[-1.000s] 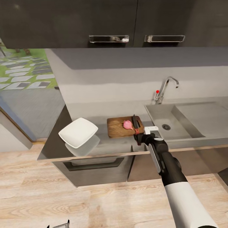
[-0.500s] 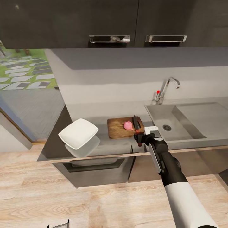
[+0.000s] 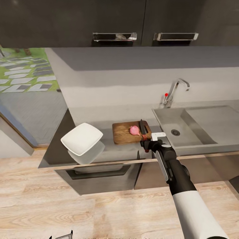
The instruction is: In the kitchen, take the Vidalia onion out of the sink, dice it on the chopping board with the paring knife, put the diced onion into the bowl on the countertop, then place both the paring knife and the chopping board into the sink.
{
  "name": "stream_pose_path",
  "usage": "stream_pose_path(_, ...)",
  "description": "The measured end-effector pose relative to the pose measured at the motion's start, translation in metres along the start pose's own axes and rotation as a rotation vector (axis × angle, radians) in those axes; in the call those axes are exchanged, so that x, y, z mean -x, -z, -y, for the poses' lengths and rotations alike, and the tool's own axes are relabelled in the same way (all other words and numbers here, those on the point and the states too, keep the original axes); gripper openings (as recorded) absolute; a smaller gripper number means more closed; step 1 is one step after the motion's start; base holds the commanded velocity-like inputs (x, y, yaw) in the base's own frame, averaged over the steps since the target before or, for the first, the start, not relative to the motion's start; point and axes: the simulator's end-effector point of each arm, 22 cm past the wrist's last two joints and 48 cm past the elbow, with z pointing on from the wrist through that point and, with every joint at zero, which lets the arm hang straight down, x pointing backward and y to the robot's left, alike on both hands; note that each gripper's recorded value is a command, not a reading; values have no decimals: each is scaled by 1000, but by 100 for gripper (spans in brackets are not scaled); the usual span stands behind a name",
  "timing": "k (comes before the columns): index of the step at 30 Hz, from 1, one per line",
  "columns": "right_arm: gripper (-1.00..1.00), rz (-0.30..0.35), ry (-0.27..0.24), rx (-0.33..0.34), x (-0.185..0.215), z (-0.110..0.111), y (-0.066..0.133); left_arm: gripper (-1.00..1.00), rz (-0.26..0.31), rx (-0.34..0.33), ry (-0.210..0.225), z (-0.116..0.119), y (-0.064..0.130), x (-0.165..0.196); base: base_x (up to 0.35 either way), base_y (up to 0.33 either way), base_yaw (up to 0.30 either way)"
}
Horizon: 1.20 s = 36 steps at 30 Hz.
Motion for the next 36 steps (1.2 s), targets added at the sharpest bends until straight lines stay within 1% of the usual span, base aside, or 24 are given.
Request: stream_pose_path(36, 100, -46, -3, 2, -26, 0, -17, 100, -44, 2, -11, -2, 3, -20, 0, 0, 0)
